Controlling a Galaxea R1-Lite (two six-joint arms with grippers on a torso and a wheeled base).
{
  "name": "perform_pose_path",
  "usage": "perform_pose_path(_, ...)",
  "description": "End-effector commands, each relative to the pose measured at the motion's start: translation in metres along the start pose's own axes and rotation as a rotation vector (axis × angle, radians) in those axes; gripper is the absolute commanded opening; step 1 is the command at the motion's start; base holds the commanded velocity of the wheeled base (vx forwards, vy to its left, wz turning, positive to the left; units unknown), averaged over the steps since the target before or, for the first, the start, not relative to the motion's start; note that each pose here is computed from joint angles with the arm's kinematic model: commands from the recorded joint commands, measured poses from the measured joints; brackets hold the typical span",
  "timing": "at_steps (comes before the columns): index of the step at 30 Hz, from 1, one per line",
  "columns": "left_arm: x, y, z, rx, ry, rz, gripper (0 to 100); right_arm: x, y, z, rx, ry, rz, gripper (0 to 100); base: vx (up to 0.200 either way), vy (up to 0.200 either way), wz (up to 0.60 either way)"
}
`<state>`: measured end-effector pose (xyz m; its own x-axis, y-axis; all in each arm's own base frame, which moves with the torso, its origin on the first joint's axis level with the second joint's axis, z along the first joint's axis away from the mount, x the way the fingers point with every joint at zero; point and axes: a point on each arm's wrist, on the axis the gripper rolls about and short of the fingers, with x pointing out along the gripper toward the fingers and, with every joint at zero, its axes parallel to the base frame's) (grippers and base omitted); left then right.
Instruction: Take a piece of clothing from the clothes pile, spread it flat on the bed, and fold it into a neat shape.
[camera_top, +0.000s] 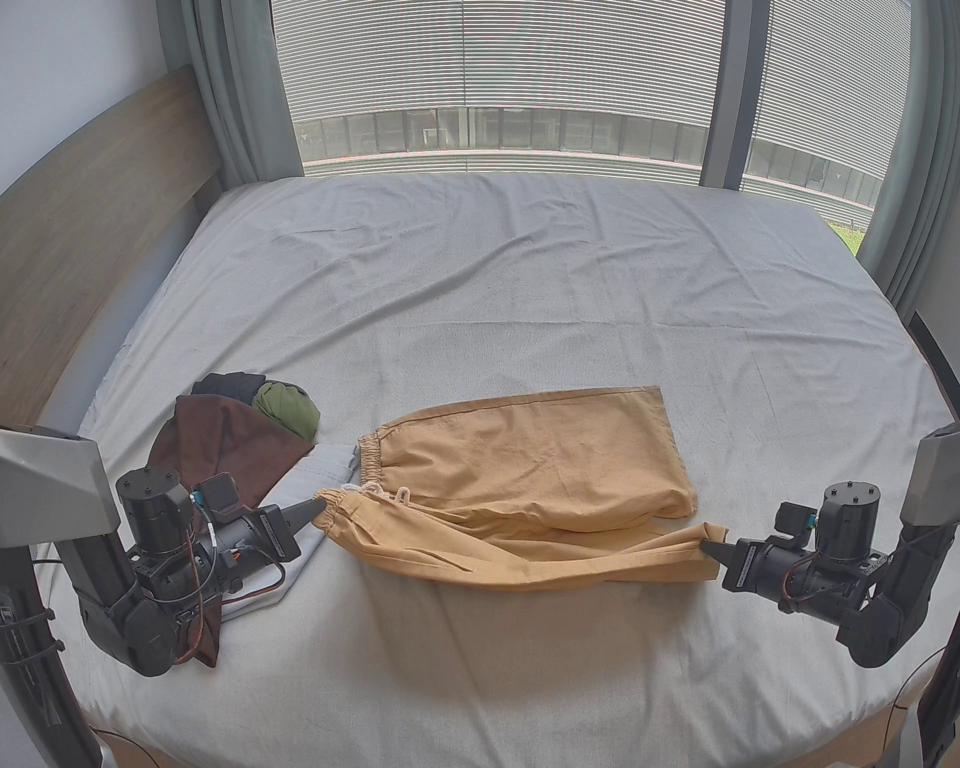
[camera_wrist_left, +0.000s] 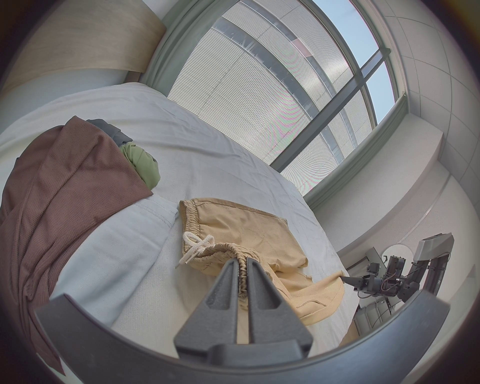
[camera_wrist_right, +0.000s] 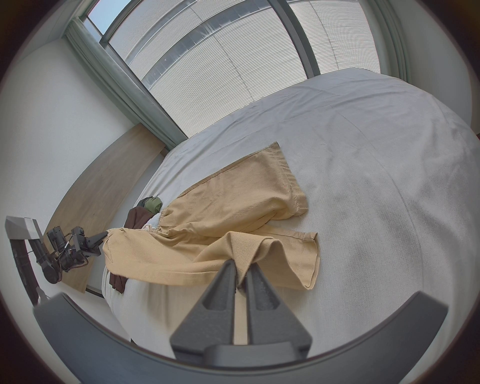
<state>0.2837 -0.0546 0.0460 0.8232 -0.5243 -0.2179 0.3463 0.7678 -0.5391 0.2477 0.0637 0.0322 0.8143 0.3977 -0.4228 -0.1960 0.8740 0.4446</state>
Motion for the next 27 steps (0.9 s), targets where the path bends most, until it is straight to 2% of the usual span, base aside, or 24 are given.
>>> perform_pose_path(1,0.003,0.000,0.004,-0.010,-0.030,0.012,0,-0.001,0.011,0.027,-0.014,-0.078,0.029,0,0.000,0.000,0.00)
perform_pose_path(4,0.003,-0.001,0.005,-0.011,-0.035,0.012,0,-0.001,0.014,0.034,-0.015,-0.083,0.032,0,0.000,0.000,0.00)
perform_pose_path(5,0.003,-0.001,0.006,-0.010,-0.038,0.014,0,-0.003,0.019,0.047,-0.014,-0.088,0.032,0,0.000,0.000,0.00)
perform_pose_path(9,0.003,0.000,0.005,-0.013,-0.036,0.017,0,-0.006,0.027,0.066,-0.016,-0.095,0.032,0,0.000,0.000,0.00)
perform_pose_path(18,0.005,0.000,0.003,-0.024,-0.028,0.014,0,0.000,0.026,0.095,-0.010,-0.143,0.018,0,0.000,0.000,0.00)
perform_pose_path(27,0.017,-0.003,0.007,-0.046,-0.058,0.006,0,0.008,0.024,0.119,-0.004,-0.164,0.012,0,0.000,0.000,0.00)
